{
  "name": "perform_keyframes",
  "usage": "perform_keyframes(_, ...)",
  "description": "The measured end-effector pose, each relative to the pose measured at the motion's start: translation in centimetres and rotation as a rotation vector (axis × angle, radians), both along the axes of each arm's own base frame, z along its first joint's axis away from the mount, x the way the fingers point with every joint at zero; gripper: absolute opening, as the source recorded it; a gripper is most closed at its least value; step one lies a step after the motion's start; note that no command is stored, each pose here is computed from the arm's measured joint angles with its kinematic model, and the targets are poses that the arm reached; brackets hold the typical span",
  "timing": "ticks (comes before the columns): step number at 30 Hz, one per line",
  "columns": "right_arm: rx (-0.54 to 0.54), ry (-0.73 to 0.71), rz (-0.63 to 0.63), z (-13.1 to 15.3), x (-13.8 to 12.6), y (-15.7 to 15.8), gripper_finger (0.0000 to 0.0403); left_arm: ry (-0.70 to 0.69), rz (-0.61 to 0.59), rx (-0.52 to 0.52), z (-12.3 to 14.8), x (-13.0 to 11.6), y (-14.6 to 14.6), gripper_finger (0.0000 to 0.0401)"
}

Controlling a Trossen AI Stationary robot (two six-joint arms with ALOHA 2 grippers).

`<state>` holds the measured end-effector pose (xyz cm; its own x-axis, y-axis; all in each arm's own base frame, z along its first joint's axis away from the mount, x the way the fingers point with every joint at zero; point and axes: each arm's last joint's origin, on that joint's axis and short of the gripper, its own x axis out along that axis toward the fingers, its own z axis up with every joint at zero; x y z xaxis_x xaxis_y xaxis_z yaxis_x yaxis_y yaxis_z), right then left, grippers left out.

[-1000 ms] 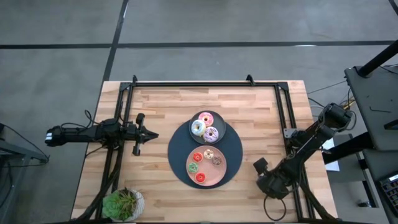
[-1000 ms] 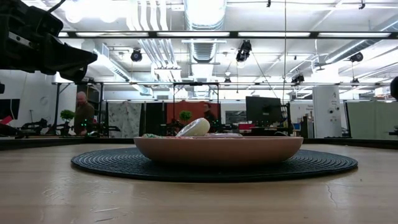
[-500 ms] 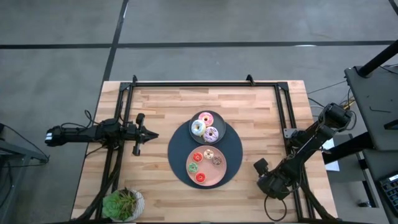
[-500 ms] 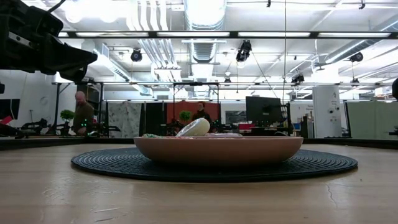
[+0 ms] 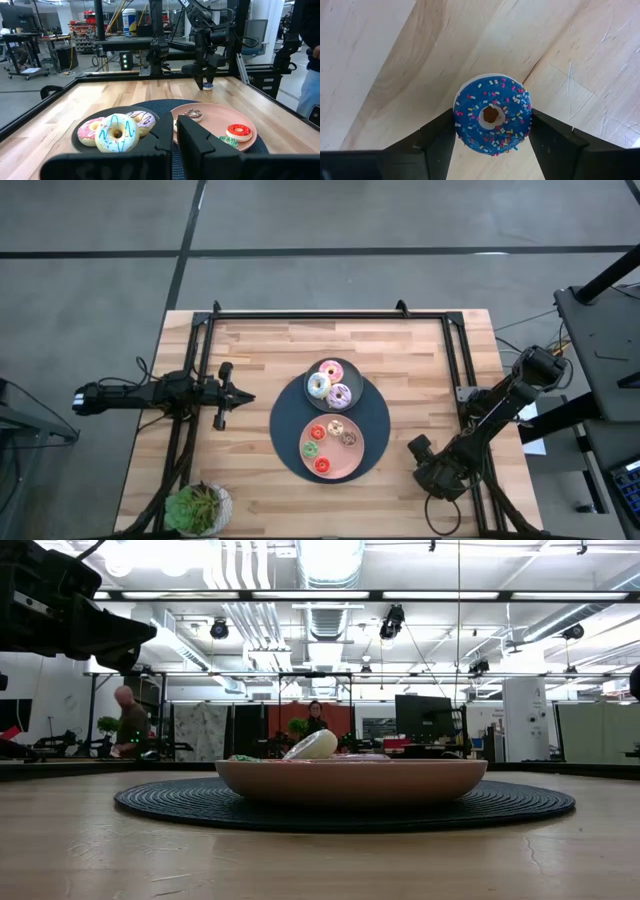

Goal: Pick & Place donuts
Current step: Put the small purple doughnut into the pink plate

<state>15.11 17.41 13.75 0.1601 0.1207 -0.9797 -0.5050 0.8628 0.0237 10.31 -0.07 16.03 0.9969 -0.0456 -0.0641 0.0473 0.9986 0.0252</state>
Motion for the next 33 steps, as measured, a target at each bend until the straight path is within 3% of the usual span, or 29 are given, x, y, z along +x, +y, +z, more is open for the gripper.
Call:
perform_keyframes(14, 0.104, -0.064, -0.04, 3.0, 2.1, 0.7, 0.0226, 0.0, 0.0, 0.0, 0.0, 0.0, 0.0, 0.0)
perform_keyframes(26, 0.231, -0.21, -0.066, 9.0, 6.5, 1.2, 0.0226, 0.0, 0.0, 0.0, 0.0, 0.0, 0.0, 0.0)
perform_keyframes(33, 0.215, -0.226, -0.099, 10.7, 9.3, 1.0, 0.0226, 0.0, -0.001, 0.0, 0.0, 0.0, 0.0, 0.0)
